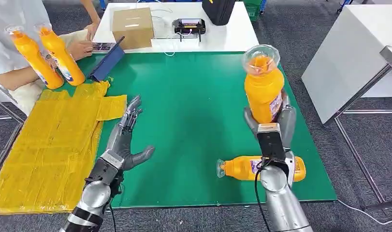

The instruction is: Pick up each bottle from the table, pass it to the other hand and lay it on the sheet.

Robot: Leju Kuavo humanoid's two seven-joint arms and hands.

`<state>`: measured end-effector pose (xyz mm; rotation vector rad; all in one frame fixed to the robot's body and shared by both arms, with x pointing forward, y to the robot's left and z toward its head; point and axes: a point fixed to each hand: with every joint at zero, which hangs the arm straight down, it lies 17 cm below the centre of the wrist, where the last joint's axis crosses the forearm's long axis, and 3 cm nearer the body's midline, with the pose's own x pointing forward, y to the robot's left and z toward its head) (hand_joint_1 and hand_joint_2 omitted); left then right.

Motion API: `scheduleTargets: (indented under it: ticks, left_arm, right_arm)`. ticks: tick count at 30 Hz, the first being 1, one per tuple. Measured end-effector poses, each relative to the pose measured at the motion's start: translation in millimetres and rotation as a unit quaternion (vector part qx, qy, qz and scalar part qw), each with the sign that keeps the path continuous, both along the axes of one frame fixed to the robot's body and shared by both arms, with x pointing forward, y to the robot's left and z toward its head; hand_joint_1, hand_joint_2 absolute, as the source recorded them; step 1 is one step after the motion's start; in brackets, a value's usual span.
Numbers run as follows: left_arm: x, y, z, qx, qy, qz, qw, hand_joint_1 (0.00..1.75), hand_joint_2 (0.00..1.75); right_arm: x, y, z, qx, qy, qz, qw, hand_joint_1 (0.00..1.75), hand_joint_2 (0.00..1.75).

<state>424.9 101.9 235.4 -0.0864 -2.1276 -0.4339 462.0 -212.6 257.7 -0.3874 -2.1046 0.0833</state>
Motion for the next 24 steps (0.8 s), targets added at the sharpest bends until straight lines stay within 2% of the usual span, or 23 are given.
scheduleTargets:
  ticks: [3, 9, 14, 20, 24]
  left_arm:
    - [-7.3, -12.3, 3.4, -0.046, 0.031, -0.062, 0.997, 0.0, 1.75]
    - [-17.9, -30.8, 21.0, -0.07, 0.033, -0.121, 0.99, 0.0, 1.75]
    - [-23.1, -39.2, 25.0, -0.072, 0.032, -0.14, 0.987, 0.0, 1.75]
    - [-23.8, -42.7, 28.6, -0.067, 0.026, -0.142, 0.987, 0.0, 1.75]
    - [-24.4, -44.7, 29.5, -0.064, 0.024, -0.144, 0.987, 0.0, 1.75]
  right_arm:
    - [-8.1, 53.0, -1.8, 0.041, 0.012, 0.101, 0.994, 1.75, 1.75]
    - [-25.2, 139.1, -8.6, 0.045, 0.029, 0.201, 0.978, 1.75, 1.75]
    - [-38.9, 182.5, -20.8, 0.025, 0.042, 0.244, 0.968, 1.75, 1.75]
    - [-62.3, 235.4, -38.1, -0.042, 0.05, 0.299, 0.952, 1.75, 1.75]
    - [-70.6, 250.8, -45.7, -0.054, 0.057, 0.315, 0.946, 1.75, 1.75]
